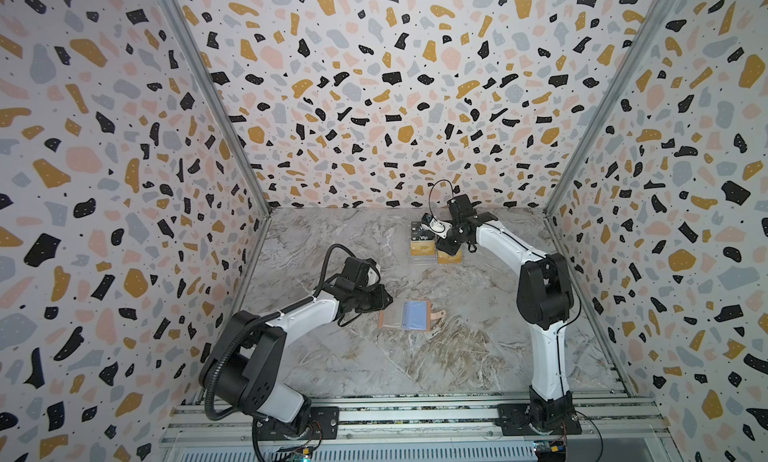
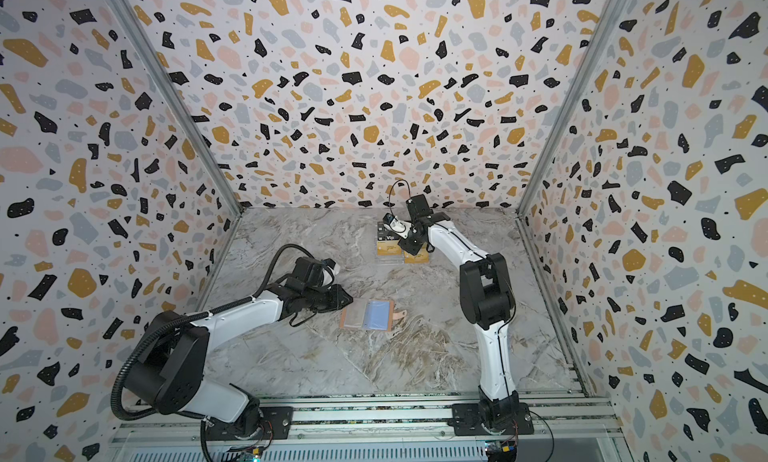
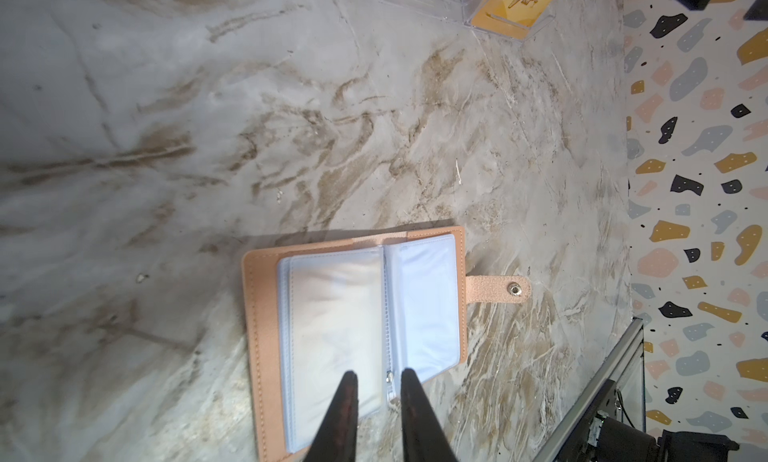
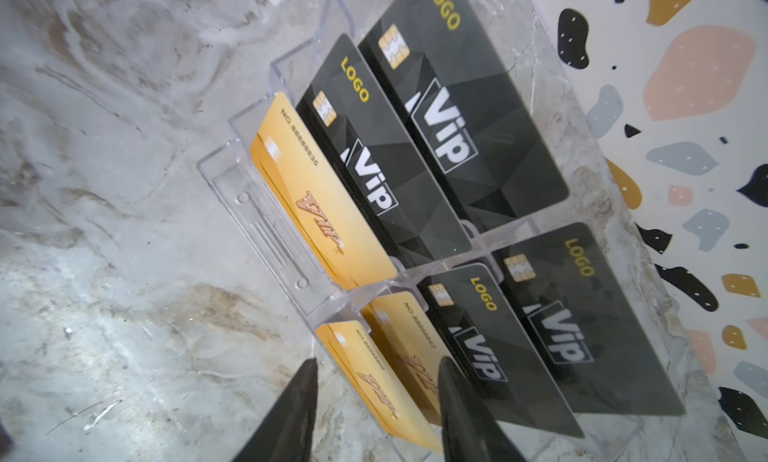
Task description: Put the credit cards into the card holder
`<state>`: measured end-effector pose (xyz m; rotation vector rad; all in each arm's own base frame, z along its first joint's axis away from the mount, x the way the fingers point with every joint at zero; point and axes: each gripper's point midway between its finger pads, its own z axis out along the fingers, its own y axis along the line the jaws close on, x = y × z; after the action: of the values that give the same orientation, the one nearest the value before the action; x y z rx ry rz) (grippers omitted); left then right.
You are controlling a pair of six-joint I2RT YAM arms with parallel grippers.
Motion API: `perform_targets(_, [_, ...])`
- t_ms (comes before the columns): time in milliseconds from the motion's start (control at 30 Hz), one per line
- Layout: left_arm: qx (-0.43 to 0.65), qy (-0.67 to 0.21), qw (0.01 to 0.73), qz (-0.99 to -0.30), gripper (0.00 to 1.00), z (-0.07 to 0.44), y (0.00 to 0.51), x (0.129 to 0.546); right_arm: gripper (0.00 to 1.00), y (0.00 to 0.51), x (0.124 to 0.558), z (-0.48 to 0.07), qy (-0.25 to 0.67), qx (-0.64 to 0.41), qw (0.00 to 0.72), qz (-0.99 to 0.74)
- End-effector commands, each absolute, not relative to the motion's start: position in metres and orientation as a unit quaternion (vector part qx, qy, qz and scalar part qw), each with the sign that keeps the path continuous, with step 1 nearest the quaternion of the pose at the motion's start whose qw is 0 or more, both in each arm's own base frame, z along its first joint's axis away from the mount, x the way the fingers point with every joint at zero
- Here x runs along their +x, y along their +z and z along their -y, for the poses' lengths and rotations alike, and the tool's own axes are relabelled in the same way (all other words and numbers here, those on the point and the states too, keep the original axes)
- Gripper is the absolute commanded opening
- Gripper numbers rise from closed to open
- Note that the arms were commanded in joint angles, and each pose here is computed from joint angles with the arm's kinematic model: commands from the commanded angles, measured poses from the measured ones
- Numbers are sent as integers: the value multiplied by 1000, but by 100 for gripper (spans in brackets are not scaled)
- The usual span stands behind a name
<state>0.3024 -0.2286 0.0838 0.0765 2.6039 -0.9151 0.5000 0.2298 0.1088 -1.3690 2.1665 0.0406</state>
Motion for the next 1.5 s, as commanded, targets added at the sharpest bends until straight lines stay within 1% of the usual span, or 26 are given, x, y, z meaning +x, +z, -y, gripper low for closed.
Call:
perform_targets(0, [36, -329, 199, -922, 22, 230, 94, 310, 48, 97, 492, -223, 16, -520, 255, -815])
perform_targets(200, [40, -330, 197, -922, 22, 231, 94, 309, 43, 94, 492, -224, 21, -521, 254, -815])
perform_targets(533, [41, -327, 197, -923, 22, 229, 94, 308, 43, 79, 495, -213, 4, -523, 235, -820])
perform_targets(900, [42, -328, 198, -923, 22, 229, 96, 309, 43, 59, 485, -203, -10, -530, 207, -822])
perform_targets(1467, [43, -331, 192, -923, 23, 231, 92, 308, 41, 76, 475, -210, -14, -539, 227, -811])
